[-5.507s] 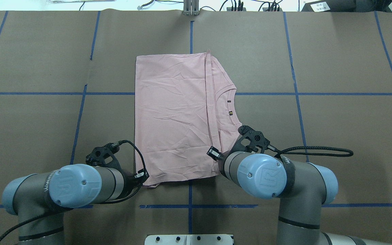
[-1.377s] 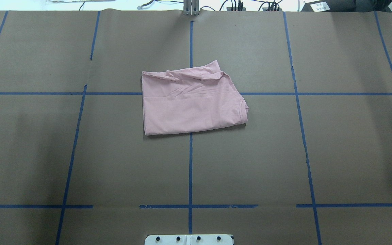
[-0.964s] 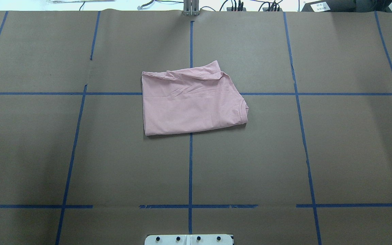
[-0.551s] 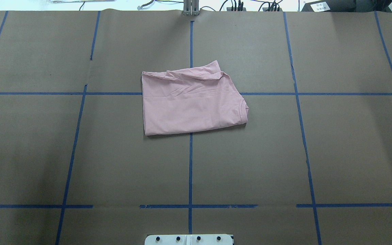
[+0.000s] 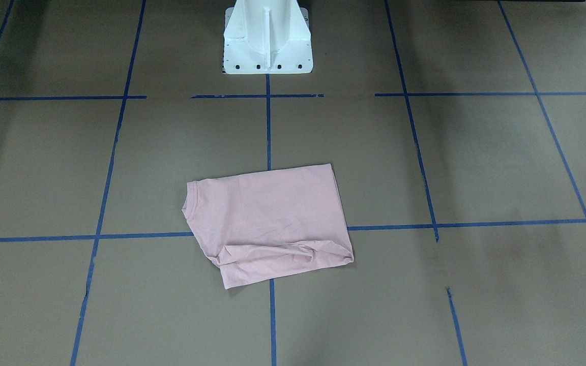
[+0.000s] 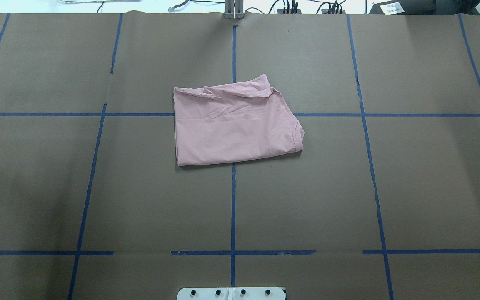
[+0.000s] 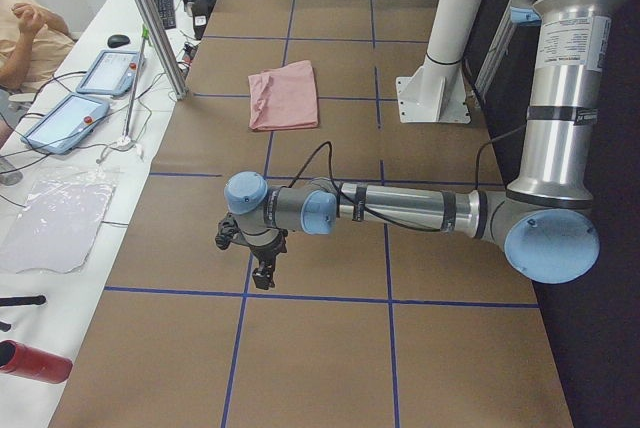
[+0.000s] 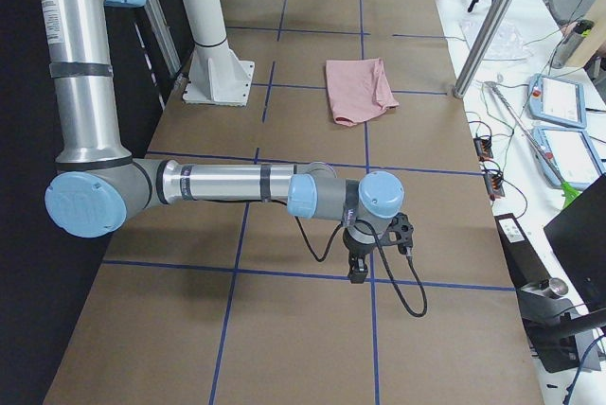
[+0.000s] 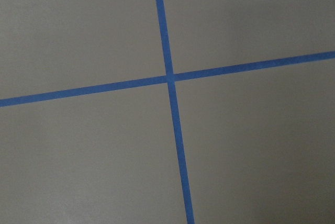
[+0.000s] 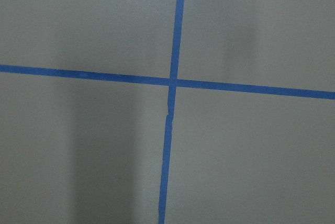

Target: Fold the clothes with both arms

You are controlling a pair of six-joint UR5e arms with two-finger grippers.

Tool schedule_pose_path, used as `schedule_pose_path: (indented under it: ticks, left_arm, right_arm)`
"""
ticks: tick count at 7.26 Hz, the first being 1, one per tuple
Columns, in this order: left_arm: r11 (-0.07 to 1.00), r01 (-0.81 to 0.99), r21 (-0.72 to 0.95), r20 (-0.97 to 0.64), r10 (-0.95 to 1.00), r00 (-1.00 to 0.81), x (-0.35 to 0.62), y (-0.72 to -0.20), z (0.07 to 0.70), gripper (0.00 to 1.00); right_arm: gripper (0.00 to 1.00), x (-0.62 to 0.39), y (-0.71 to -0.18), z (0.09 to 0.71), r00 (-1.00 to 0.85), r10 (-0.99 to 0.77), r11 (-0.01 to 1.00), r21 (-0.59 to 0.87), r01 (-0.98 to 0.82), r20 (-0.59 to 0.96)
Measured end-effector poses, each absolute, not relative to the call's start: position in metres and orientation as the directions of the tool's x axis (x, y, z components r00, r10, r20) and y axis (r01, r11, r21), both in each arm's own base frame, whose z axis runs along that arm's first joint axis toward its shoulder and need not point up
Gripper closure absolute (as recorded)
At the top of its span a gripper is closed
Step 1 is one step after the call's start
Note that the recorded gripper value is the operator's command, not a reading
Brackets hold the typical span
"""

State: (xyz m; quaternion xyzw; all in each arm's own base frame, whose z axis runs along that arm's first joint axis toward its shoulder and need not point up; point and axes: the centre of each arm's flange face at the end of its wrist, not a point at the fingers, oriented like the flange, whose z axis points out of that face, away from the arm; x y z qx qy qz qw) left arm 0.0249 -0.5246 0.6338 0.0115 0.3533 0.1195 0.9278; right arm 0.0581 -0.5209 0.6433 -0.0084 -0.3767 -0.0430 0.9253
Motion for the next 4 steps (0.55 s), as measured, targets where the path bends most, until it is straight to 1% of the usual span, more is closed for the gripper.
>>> schedule_pose_path:
  ticks: [2,4]
  left_arm:
    - [0.969,-0.217,0.114,-0.643,0.239,0.728,0.0268,-0.5302,0.6289,0.00]
    - [0.970,-0.211,0.119,-0.667,0.236,0.707,0.0239,-0.5301,0.6252,0.00]
  right_arm:
    - [0.00,0.0568,-0.5237,0.6391,0.709,-0.076,0.996,0.023,0.084,0.701]
    - [0.00,0.0556,-0.5271,0.6345,0.702,-0.081,0.996,0.030,0.084,0.708]
